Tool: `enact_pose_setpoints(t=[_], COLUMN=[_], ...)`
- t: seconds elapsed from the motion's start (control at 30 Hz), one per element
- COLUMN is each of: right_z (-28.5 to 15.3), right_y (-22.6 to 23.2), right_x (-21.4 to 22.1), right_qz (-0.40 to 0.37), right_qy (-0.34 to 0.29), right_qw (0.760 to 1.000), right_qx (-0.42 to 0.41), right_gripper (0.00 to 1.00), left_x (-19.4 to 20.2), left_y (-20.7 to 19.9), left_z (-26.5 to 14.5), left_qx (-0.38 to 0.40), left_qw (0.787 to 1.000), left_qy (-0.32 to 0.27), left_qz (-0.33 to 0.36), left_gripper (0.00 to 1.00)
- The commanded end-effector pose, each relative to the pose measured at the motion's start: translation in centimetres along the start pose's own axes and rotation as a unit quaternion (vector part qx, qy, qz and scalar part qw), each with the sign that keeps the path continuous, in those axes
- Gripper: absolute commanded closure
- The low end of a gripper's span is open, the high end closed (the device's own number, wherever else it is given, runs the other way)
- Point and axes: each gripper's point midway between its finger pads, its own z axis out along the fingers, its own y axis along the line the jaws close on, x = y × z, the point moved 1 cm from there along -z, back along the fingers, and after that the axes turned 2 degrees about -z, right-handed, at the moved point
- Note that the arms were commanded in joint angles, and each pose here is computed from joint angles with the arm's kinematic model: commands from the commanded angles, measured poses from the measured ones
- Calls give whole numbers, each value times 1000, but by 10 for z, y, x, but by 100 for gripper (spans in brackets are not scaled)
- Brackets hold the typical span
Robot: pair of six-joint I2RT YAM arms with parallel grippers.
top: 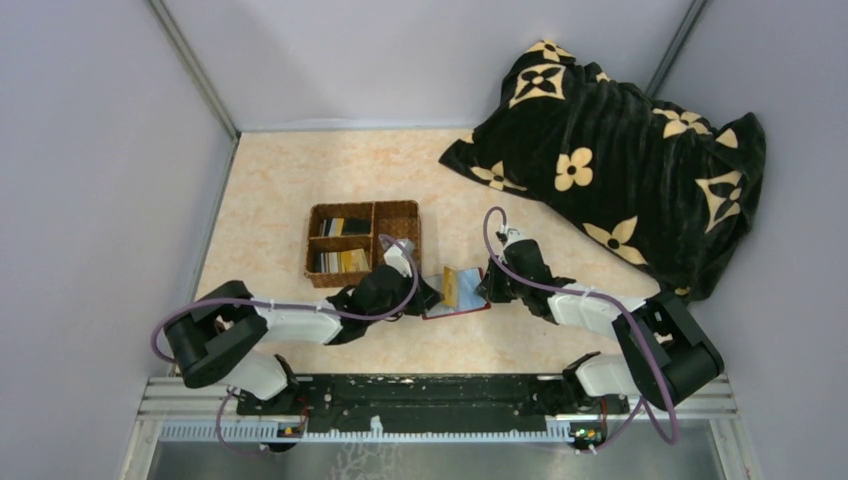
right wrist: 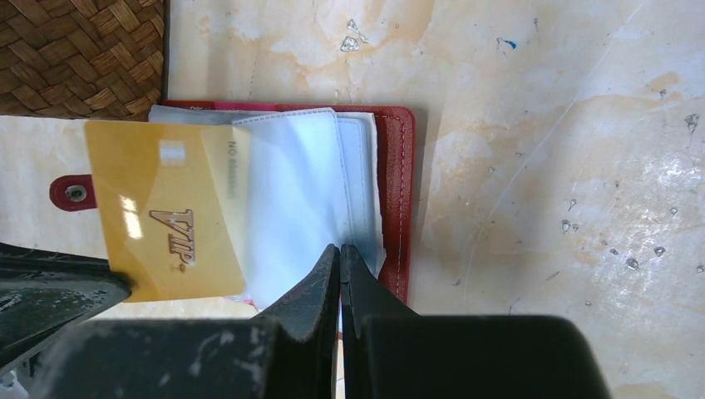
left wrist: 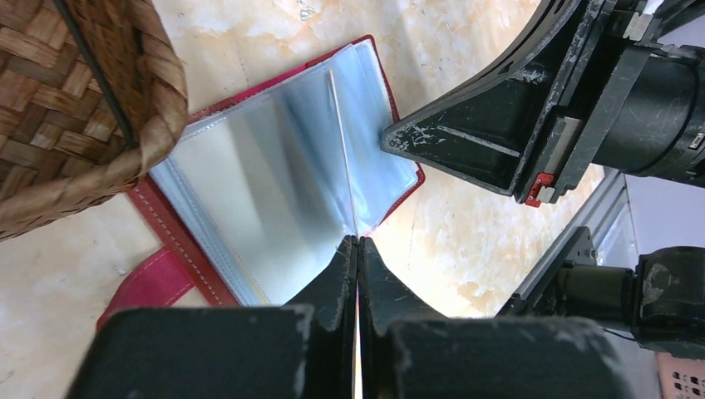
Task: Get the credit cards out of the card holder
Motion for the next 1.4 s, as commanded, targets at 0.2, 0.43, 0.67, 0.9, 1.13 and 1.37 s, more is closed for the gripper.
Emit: enact_pose_setpoints(t=[0.2, 0.43, 0.67, 0.9, 1.13, 1.37], right_z=[-4, -5, -12, -68, -136, -182], right_y=[-31, -29, -15, 51, 111, 151], right_x=[48, 47, 35, -28, -71, -107], right_qz=[6, 2, -9, -12, 3, -32], right_qy=[82, 79, 40, -122, -235, -282], right_qw=[995, 995, 999, 984, 931, 895], right_qx=[63, 56, 15, -130, -278, -345], right_gripper=[100, 100, 100, 100, 29, 30], left_x=[7, -1, -20, -91, -160, -146], left_y=[7, -4, -31, -88, -146, -164], left_z=[-22, -33, -55, -95, -146, -156], left_qx=[-9, 10, 90, 158, 216, 316], left_qw=[999, 998, 991, 974, 950, 930], left_qy=[23, 20, -30, -143, -219, -186], left_qz=[29, 56, 94, 74, 56, 19], left_gripper=[100, 100, 100, 100, 100, 100])
